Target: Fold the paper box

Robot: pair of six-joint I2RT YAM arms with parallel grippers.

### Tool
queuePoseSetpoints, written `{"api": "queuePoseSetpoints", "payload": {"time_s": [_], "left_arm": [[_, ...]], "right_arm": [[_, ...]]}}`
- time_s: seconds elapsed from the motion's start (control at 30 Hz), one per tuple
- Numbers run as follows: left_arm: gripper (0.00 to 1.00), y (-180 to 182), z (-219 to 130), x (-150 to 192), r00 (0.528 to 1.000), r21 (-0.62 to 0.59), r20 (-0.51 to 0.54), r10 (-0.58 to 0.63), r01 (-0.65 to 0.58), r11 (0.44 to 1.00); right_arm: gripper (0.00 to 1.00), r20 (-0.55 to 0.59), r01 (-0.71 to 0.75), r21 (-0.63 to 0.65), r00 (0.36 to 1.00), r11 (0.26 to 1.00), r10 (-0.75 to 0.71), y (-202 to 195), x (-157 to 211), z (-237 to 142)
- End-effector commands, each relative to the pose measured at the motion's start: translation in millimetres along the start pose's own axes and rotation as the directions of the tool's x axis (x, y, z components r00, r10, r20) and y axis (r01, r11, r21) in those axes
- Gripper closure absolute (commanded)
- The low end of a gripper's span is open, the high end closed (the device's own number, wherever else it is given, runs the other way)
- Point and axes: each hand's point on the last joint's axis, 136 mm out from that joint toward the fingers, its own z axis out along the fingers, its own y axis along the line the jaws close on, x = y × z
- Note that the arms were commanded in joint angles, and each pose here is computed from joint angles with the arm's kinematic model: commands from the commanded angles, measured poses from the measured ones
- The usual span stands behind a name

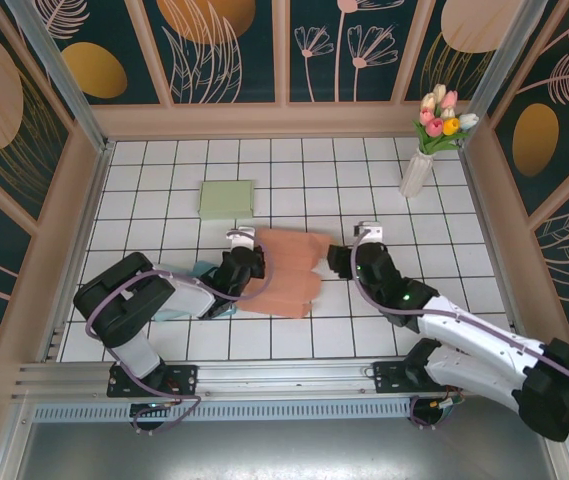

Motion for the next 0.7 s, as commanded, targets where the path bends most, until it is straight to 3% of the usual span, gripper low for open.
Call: {"api": "queuePoseSetpoints", "payload": {"time_s": [0.0,0.13,0.47,0.67], "left_arm": [[1.00,-18.6,0.2,-17.2,1.000,0.166,0.009,-0.020,0.018,0.986],[1.00,-19.4,6.7,-12.6,0.996,0.217,-0.082,-0.044,0.061,0.974],[1.00,-41.4,-6.4,-14.1,0.996,0.364,-0.085,-0.024,0.053,0.930],[1.00,-40.7,-3.3,-16.6,0.994,0.347,-0.100,-0.043,0.075,0.935]], "right_arm": [[0.42,-0.034,0.029,0.128,0.999,0.991,-0.025,-40.4,12.5,0.5],[0.42,-0.043,0.015,0.079,0.999,0.997,-0.012,-38.3,14.3,4.3],[0.43,-0.075,0.074,-0.311,0.992,0.947,-0.103,30.5,20.0,1.1],[0.45,-0.093,0.090,-0.421,0.986,0.903,-0.142,52.7,30.8,-5.4]]}}
